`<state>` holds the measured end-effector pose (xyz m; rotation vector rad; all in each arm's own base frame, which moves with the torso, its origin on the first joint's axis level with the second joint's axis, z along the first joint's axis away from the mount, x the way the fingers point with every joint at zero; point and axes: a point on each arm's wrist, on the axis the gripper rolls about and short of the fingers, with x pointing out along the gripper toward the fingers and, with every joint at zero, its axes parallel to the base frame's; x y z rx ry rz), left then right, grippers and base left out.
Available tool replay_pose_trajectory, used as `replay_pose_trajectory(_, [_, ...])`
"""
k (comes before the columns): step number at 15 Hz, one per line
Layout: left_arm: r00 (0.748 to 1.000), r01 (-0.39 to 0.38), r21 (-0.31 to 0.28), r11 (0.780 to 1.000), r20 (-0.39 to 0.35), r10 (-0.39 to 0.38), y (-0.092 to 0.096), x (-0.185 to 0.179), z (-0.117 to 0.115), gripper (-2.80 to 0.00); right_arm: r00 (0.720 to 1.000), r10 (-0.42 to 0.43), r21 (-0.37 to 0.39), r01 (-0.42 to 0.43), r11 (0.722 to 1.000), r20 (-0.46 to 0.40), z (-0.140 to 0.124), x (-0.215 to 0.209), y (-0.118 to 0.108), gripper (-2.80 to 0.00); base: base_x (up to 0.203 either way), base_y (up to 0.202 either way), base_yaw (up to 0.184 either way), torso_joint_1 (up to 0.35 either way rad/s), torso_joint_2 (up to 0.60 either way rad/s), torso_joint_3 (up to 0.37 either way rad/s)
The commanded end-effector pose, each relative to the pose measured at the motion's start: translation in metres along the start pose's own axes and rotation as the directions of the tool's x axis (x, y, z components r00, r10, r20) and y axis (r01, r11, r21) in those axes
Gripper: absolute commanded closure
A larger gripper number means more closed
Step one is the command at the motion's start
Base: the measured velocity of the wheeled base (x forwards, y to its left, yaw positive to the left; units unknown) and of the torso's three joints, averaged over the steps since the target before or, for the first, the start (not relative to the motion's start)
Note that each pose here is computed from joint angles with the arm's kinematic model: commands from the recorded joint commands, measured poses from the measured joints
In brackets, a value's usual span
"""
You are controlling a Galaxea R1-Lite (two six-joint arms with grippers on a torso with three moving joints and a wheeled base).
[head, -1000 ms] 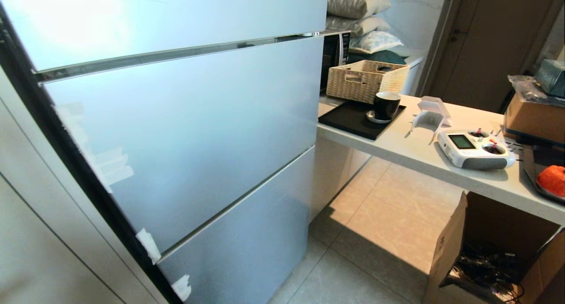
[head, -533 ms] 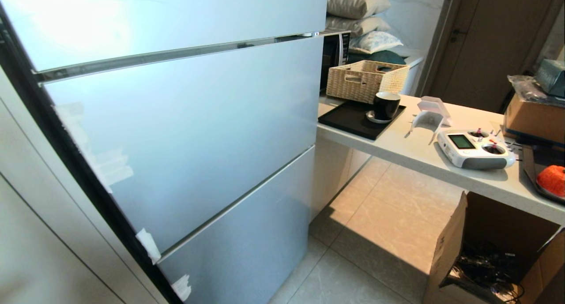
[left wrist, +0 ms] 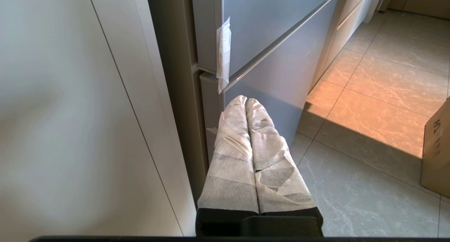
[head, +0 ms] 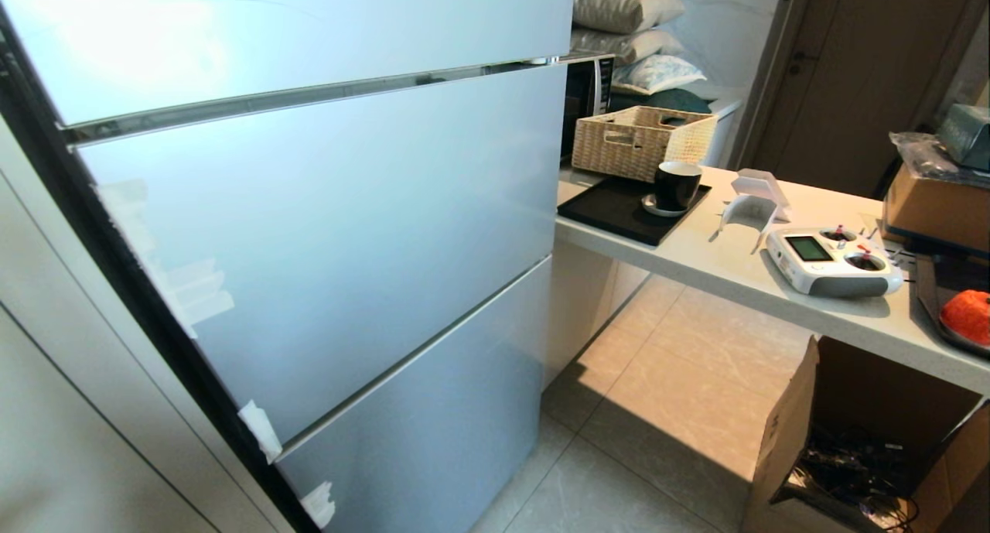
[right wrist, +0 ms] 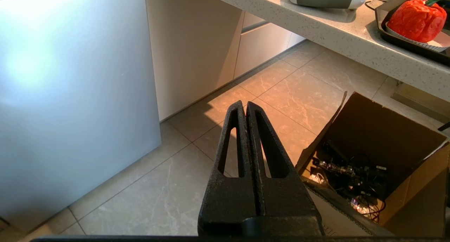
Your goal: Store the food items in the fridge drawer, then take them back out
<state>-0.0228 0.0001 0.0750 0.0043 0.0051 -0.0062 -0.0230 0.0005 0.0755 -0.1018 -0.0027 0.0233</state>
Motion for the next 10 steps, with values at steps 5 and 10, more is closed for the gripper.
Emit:
replay_pose_trajectory(5, [1.000, 0.000, 0.000, 1.000, 0.001, 0.000, 0.0000, 0.0000, 0.0000, 0.00, 1.000, 0.000, 0.005, 0.000, 1.000, -0.003, -0.0001, 0.0002, 0.0000, 0.00, 0.000, 0.000, 0.000, 0.000, 0.00, 0.000])
replay_pose_trajectory(10, [1.000, 0.000, 0.000, 1.000, 0.001, 0.000, 0.0000, 0.0000, 0.0000, 0.00, 1.000, -0.011, 0.086, 0.011, 0.996, -0.001, 0.0001, 0.0002, -0.0003, 0.00, 0.000, 0.000, 0.000, 0.000, 0.00, 0.000])
